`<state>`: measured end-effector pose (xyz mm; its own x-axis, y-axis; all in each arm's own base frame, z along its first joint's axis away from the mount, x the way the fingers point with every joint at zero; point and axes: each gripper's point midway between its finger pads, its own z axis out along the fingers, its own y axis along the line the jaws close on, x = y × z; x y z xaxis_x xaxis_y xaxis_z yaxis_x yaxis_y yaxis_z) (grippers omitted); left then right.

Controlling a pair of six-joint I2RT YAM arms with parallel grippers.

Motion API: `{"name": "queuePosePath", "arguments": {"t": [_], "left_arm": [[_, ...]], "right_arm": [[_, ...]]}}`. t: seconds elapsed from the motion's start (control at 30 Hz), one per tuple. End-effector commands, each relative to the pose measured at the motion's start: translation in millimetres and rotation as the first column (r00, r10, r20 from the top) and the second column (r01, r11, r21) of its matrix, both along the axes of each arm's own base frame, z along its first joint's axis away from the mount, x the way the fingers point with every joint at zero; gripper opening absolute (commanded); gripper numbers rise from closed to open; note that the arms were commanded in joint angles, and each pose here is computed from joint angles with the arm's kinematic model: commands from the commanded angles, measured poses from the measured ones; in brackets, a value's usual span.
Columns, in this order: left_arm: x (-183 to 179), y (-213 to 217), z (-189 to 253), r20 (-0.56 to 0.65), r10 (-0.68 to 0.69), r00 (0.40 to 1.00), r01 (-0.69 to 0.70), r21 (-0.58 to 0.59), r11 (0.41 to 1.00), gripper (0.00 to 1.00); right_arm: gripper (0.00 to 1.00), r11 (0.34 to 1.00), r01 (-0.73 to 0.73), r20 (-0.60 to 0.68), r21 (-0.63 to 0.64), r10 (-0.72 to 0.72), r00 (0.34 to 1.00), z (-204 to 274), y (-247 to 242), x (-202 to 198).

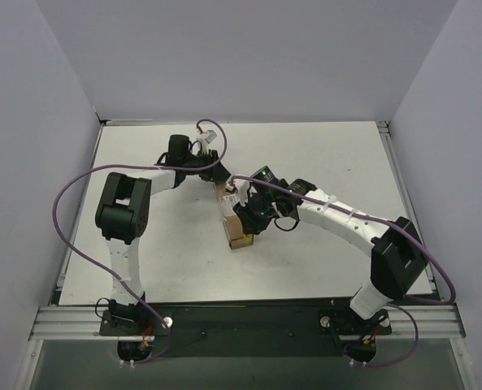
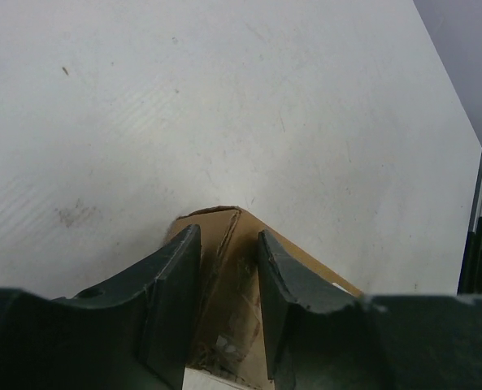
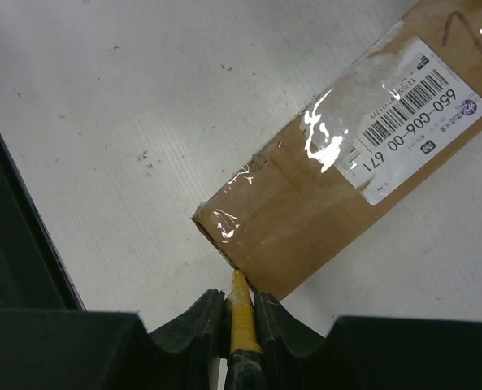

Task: Unpack the express box

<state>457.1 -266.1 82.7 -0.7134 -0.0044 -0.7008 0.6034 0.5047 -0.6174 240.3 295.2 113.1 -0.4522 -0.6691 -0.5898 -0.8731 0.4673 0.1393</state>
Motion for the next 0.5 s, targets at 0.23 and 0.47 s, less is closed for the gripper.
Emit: {"name": "queuePosePath", "arguments": {"t": [0.23,0.47], "left_arm": [[-82.4,26.1,22.7,-0.103,-0.05,0.993,0.051,0.003,0.999,0.4],[-138.0,37.2,6.5,-0.193,-0.113,0.975,0.134,0.099,0.986,0.38]], "right_arm": [[0.0,0.971,0.204,0.219,-0.125,-0.174,0.96,17.8,-60.6,82.2],[0.0,0.955,0.257,0.262,-0.146,-0.213,0.941,20.2,-75.8,146.5]]}}
